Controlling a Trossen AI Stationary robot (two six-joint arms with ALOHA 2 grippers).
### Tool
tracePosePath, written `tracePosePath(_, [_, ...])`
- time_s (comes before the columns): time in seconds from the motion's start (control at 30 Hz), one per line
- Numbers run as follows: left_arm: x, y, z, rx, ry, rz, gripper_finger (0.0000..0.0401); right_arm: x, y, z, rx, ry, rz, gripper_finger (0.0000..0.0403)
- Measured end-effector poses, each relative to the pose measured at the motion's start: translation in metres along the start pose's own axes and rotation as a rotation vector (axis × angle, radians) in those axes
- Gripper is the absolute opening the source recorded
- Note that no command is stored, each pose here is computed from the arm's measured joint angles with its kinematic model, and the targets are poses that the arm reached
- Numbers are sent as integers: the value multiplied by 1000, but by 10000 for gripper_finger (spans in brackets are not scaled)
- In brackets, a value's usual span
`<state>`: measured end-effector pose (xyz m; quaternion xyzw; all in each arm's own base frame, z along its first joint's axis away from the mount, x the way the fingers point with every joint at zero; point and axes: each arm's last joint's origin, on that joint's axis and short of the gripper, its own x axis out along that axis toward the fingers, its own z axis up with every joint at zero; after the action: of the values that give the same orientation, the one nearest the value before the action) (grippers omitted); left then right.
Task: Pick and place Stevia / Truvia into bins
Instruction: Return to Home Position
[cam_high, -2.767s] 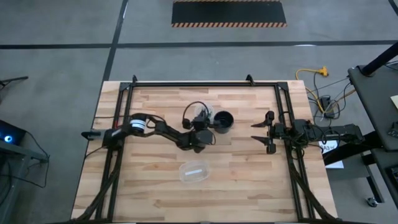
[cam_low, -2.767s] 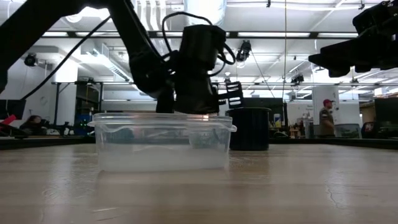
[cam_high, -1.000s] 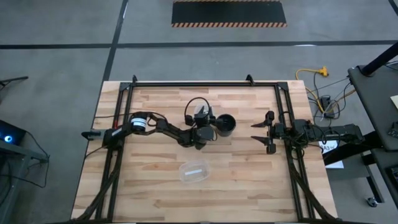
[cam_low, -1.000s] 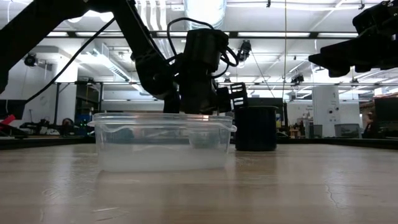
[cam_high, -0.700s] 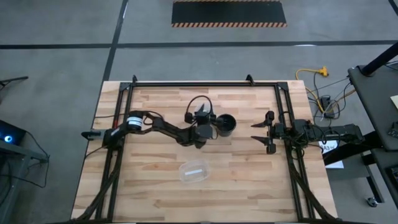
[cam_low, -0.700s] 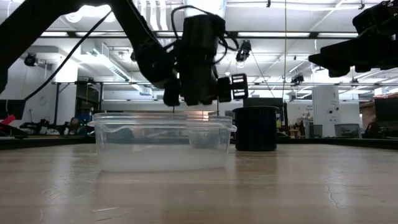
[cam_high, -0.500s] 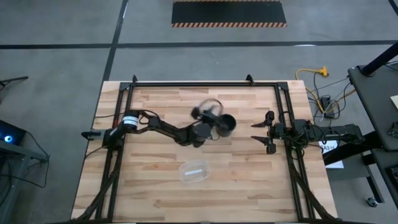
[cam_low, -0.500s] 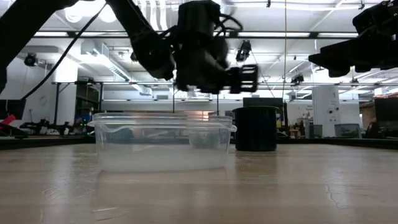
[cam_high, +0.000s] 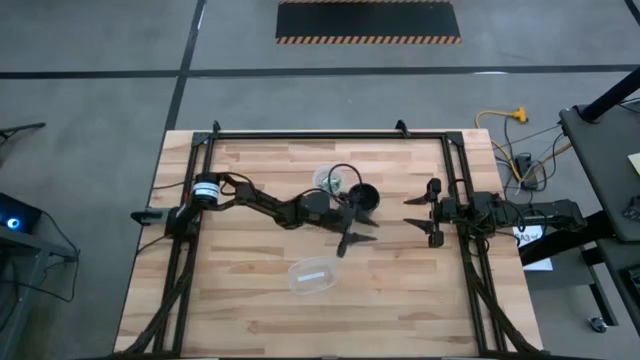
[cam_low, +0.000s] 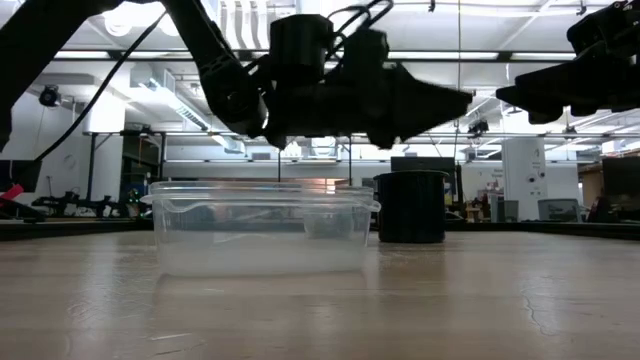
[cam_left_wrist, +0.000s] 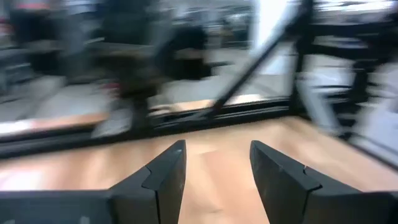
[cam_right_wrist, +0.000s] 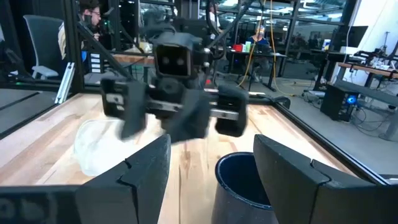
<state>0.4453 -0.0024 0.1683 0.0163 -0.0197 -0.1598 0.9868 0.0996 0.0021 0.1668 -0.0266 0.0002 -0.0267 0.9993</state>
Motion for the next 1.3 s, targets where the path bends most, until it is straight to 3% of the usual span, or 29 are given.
tracePosePath(0.1, [-3, 3, -5, -11, 18, 186, 162, 0, 0, 0, 0, 0, 0, 221])
tracePosePath(0.2, [-4, 6, -6, -18, 23, 290, 162, 0, 0, 0, 0, 0, 0, 221])
tracePosePath(0.47, [-4, 5, 4, -16, -5, 292, 162, 0, 0, 0, 0, 1, 0, 221])
tracePosePath(0.87, [-14, 1, -8, -6, 86, 284, 162, 0, 0, 0, 0, 1, 0, 221])
tracePosePath(1.1, [-74, -15, 3, 16, -17, 304, 162, 0, 0, 0, 0, 0, 0, 221])
tracePosePath(1.3, [-149, -38, 14, 28, -91, 445, 162, 0, 0, 0, 0, 0, 0, 221])
